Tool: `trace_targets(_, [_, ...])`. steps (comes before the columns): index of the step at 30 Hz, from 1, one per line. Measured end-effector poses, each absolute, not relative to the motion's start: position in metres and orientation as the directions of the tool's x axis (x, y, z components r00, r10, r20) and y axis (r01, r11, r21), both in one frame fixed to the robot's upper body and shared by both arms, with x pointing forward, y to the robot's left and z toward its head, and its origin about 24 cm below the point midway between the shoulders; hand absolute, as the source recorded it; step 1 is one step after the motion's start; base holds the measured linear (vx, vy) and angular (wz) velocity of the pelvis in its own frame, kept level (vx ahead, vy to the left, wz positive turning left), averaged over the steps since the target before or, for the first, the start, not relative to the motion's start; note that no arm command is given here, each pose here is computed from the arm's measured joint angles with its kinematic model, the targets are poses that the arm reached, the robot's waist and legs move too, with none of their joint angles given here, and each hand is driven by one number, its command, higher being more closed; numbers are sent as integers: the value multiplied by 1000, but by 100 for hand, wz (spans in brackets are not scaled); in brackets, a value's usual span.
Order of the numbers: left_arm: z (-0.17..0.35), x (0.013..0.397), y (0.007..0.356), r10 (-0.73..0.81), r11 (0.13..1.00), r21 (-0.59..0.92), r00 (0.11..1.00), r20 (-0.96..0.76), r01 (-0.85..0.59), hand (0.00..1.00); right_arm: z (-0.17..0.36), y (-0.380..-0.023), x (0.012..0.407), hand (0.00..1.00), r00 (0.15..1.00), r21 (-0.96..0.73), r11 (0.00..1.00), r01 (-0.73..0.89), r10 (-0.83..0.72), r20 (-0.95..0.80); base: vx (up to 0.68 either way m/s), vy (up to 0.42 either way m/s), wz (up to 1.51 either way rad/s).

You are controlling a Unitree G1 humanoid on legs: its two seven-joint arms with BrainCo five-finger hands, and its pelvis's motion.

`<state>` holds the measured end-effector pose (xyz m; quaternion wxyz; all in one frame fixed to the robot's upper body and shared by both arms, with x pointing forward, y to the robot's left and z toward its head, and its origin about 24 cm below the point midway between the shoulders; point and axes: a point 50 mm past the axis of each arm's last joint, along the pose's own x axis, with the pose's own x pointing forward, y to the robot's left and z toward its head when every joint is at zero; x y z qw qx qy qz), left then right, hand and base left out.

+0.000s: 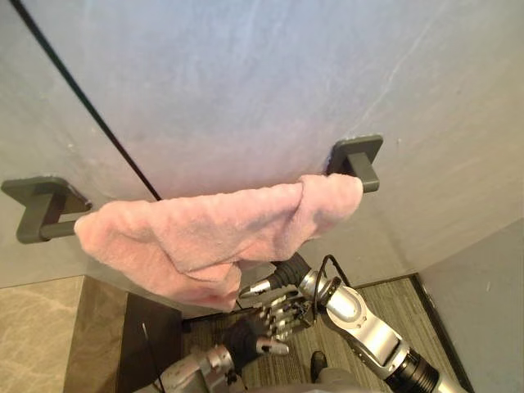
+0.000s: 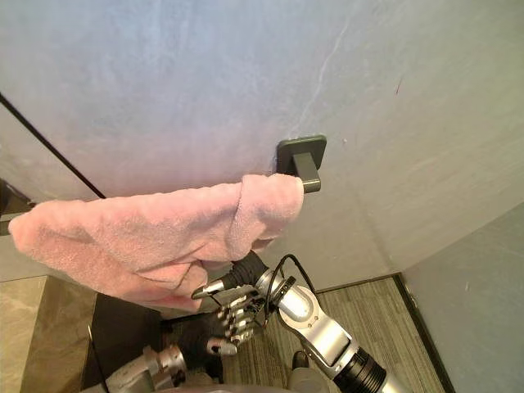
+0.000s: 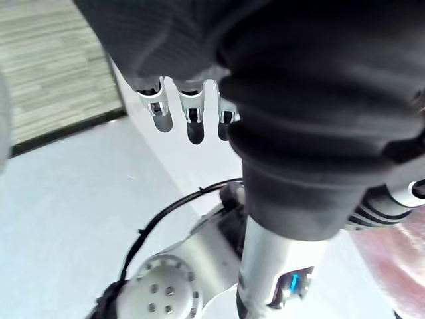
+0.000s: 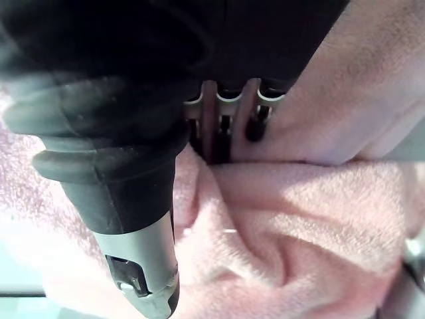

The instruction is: Organize washtable

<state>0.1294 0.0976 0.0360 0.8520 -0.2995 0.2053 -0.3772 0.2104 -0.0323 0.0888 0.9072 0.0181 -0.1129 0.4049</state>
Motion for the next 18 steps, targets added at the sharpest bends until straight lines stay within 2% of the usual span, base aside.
trace_targets(5, [30,143,79,-697,539,-714,713,-79,448,0,82,-38,209,0,723,18,736,-677,660,207,-89,24,5])
trace_targets(9, [15,140,75,-661,580,-714,738,-131,393,0,71,-45,204,0,771,62,773,-631,616,163,-39,-1,6])
trace_targets(11, [6,139,80,-622,631,-688,764,-173,358,0,65,-49,202,0,795,82,793,-604,590,143,0,0,0])
trace_targets(18, [-5,143,87,-565,704,-633,794,-225,322,0,48,-51,199,0,821,95,816,-571,567,64,4,0,1])
